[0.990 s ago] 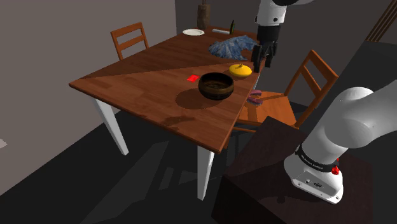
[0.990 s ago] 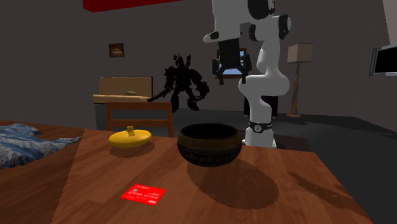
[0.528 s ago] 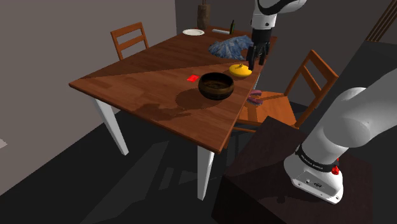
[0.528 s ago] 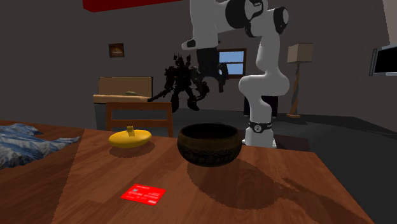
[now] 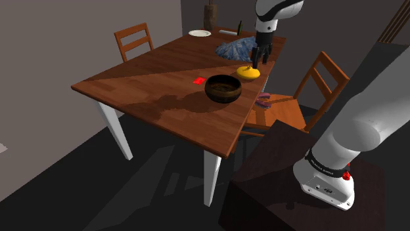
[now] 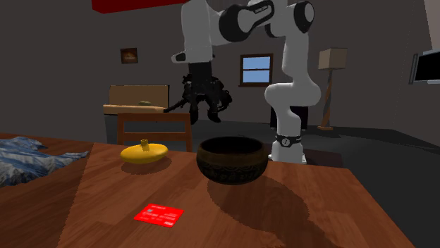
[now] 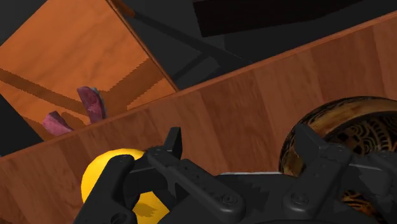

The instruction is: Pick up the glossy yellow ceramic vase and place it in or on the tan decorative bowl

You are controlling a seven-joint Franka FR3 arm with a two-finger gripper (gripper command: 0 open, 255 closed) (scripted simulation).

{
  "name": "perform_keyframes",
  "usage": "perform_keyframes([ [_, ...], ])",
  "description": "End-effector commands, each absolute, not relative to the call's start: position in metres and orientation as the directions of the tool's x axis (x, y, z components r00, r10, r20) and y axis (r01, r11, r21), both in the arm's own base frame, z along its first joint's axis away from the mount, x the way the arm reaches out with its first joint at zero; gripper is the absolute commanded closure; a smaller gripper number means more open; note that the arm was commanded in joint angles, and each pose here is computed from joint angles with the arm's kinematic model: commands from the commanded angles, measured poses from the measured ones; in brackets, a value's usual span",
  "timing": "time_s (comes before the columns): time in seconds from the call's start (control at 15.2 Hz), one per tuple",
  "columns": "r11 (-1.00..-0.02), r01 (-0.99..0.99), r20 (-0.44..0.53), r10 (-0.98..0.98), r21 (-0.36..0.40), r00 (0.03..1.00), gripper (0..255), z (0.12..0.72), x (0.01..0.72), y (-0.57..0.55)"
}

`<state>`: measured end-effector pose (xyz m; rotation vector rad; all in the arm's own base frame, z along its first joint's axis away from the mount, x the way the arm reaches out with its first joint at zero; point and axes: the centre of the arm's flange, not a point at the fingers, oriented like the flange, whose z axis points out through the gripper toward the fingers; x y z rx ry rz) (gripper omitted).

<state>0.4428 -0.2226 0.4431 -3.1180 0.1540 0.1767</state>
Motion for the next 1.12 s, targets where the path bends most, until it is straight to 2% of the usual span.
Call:
perform_keyframes([
  [0.0, -0.995, -0.096, -0.104, -0.095, -0.001, 0.990, 0, 0.436, 0.458, -0.241],
  [1.06, -0.995, -0.086, -0.046, -0.088, 0.046, 0.995, 0, 0.384, 0.551, -0.376],
])
